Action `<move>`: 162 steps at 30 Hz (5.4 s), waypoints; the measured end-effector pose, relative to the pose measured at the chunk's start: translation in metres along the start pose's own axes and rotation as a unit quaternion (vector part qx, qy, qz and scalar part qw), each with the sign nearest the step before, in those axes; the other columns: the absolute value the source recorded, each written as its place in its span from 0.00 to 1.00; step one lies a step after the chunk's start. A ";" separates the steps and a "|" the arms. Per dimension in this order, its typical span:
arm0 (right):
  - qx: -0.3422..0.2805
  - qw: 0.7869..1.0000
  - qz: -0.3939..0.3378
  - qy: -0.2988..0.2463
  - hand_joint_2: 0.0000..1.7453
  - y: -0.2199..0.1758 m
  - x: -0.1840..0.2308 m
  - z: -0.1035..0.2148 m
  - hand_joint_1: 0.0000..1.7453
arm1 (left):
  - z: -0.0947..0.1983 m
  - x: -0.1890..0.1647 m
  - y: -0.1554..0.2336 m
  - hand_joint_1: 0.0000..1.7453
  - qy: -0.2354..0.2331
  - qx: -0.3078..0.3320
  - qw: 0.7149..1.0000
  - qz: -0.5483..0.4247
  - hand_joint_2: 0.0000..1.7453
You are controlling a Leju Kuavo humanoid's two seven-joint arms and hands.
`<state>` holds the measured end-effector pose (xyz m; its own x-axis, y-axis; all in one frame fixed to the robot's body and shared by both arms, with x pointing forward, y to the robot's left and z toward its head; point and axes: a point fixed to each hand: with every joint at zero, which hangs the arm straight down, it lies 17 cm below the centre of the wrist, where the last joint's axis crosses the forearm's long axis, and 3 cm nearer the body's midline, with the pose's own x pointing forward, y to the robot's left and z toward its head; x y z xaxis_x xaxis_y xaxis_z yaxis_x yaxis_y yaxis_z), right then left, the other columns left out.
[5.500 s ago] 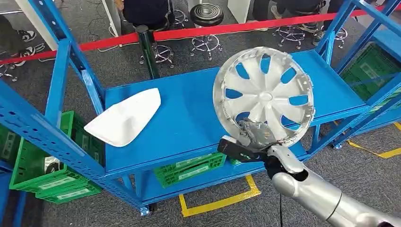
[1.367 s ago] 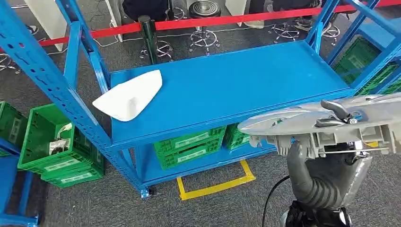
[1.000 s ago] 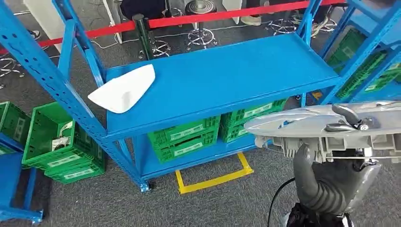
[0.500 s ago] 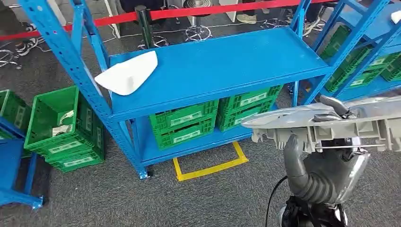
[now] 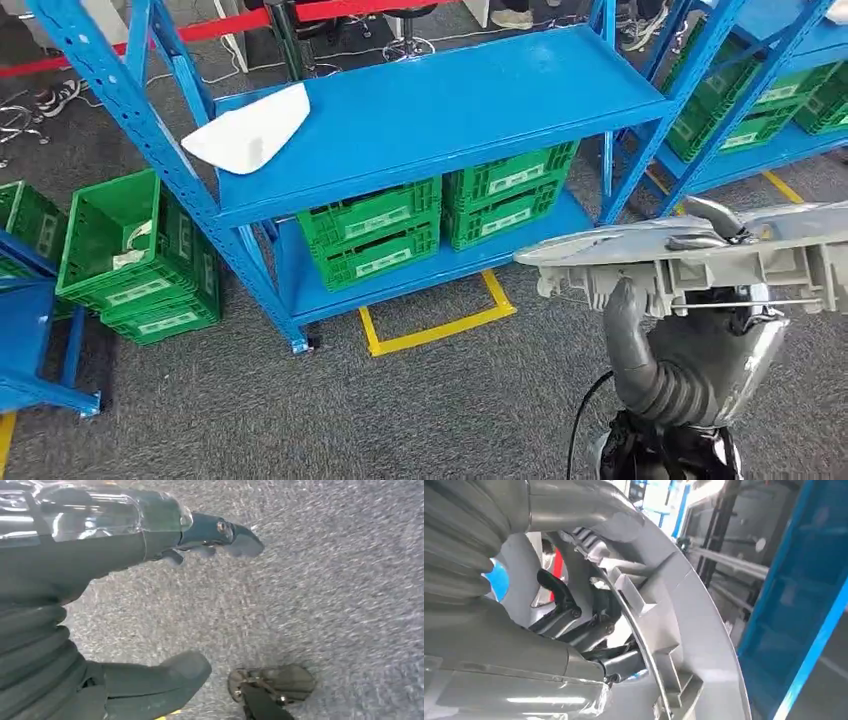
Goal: Take the parts from the cabinet and place them on the table.
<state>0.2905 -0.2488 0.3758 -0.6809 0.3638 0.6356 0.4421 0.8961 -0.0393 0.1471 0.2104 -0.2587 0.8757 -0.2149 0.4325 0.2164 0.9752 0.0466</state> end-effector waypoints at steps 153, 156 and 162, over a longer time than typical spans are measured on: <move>0.069 0.991 -0.112 -0.012 1.00 0.081 0.015 0.005 1.00 | 0.000 0.005 0.007 0.00 -0.011 0.042 0.996 0.076 1.00; 0.071 0.991 -0.110 -0.011 1.00 0.082 0.015 0.007 1.00 | -0.001 0.003 0.006 0.00 -0.004 0.040 0.996 0.073 1.00; 0.068 0.991 -0.112 -0.015 1.00 0.079 0.019 0.006 1.00 | 0.000 -0.001 0.005 0.00 0.005 0.038 0.997 0.068 1.00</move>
<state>0.3095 -0.1694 0.3805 -0.7714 0.1573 0.6166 0.1961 0.9806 -0.0047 0.1475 0.2153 -0.2590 0.8992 -0.0801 0.4302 0.0622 0.9965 0.0556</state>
